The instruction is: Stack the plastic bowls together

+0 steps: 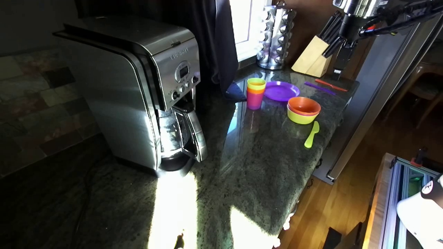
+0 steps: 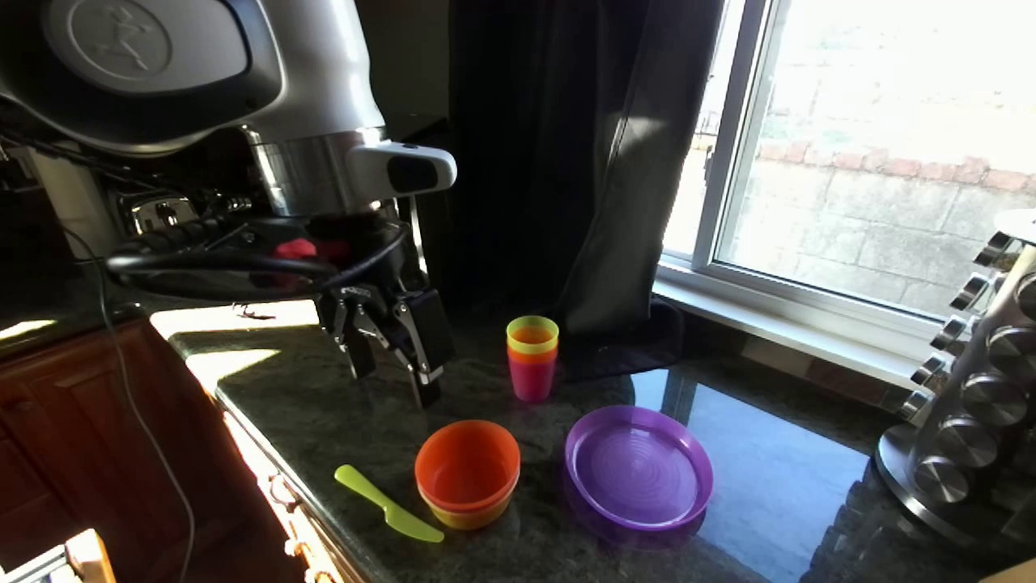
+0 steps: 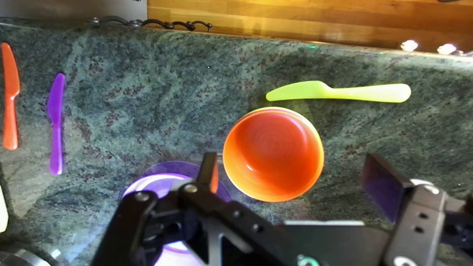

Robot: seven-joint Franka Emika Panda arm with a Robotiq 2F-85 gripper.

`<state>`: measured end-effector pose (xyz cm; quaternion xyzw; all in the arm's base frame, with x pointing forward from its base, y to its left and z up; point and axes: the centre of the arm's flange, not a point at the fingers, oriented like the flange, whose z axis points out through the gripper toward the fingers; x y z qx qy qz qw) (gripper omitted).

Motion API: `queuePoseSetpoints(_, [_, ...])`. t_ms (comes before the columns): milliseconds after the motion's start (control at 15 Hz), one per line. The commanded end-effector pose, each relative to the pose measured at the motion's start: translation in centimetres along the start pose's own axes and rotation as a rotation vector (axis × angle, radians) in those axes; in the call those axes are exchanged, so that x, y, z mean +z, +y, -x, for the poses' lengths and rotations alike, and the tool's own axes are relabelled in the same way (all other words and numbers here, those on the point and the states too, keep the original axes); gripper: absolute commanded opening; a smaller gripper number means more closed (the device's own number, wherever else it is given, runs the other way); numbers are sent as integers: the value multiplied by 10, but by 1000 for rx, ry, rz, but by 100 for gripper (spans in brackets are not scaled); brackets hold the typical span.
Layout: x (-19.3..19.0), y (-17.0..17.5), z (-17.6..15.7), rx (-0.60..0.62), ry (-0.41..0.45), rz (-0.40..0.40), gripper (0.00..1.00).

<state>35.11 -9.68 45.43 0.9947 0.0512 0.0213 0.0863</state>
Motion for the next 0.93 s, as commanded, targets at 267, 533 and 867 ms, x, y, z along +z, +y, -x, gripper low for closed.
queuePoseSetpoints(267, [1,-3,13,42,47,-58,100])
queuePoseSetpoints(533, [-3,2,5,34,22,-42,100])
queuePoseSetpoints(867, [-4,2,4,34,23,-42,100])
